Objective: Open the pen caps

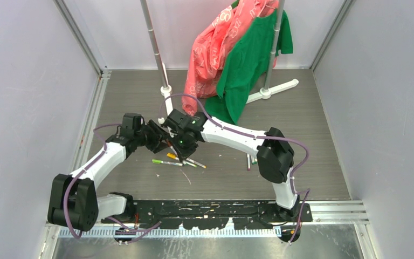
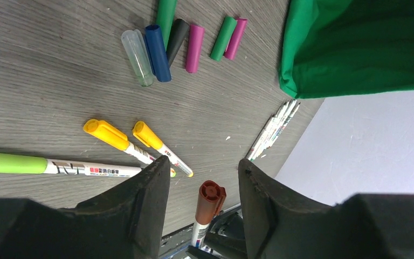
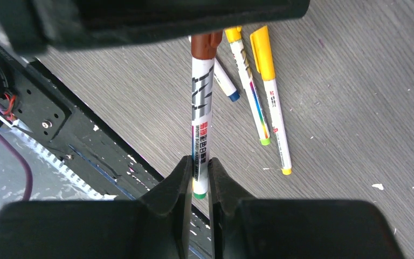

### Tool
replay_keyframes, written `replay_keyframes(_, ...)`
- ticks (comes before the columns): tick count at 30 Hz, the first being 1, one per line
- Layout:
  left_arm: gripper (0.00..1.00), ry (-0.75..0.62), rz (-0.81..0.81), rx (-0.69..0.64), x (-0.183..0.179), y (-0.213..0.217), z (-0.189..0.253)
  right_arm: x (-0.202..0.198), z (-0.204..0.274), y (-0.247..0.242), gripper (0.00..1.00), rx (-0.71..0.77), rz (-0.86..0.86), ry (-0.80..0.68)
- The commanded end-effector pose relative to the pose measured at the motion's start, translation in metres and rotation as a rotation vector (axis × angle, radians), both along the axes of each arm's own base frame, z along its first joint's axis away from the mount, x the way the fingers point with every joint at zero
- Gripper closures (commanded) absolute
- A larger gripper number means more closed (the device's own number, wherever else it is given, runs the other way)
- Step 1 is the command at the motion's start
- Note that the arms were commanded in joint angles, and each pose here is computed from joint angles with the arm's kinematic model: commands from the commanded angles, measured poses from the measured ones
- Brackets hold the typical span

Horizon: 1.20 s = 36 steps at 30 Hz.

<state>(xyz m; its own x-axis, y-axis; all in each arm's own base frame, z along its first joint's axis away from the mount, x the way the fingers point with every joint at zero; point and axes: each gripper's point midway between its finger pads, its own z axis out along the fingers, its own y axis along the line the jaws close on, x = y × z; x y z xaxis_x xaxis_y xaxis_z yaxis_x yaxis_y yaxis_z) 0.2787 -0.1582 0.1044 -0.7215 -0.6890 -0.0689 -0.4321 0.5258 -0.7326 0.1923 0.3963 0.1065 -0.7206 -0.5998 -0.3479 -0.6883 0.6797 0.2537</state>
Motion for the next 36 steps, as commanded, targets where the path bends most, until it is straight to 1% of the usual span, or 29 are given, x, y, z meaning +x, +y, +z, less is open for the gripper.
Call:
replay_keyframes(1, 0.51, -0.064, -0.021, -0.039, 0.009, -0.007, 0.017, 0.002, 0.018, 0.014, 0.99, 0.047, 0.003, -0.003)
replay_keyframes(5, 0.56, -0.063, -0.023, -0.036, 0.007, -0.007, 0.017, 0.002, 0.018, 0.017, 0.99, 0.046, 0.008, 0.004)
replay_keyframes(12, 0.88, -0.075, -0.031, -0.029, 0.007, -0.007, 0.019, 0.002, 0.019, 0.016, 0.99, 0.048, 0.007, 0.001)
replay_keyframes(14, 1.00, -0.076, -0.034, -0.030, 0.007, -0.007, 0.019, 0.002, 0.020, 0.015, 0.99, 0.048, 0.006, -0.003)
replay_keyframes(20, 1.00, -0.095, -0.056, -0.038, 0.004, -0.009, 0.020, 0.004, 0.025, 0.017, 0.98, 0.064, 0.003, -0.013)
replay_keyframes(21, 1.00, -0.099, -0.060, -0.041, 0.004, -0.010, 0.021, 0.004, 0.026, 0.019, 0.96, 0.072, 0.002, -0.014)
replay_keyframes(23, 1.00, -0.101, -0.066, -0.044, 0.003, -0.011, 0.022, 0.005, 0.028, 0.022, 0.88, 0.083, 0.000, -0.011)
replay_keyframes(27, 1.00, -0.113, -0.074, -0.056, 0.003, -0.012, 0.026, 0.006, 0.028, 0.027, 0.80, 0.093, 0.001, -0.008)
replay_keyframes(31, 1.00, -0.124, -0.080, -0.069, 0.003, -0.014, 0.032, 0.007, 0.026, 0.029, 0.76, 0.094, 0.002, -0.009)
replay_keyframes(36, 1.00, -0.125, -0.083, -0.088, 0.002, -0.016, 0.036, 0.010, 0.024, 0.032, 0.74, 0.098, 0.000, -0.013)
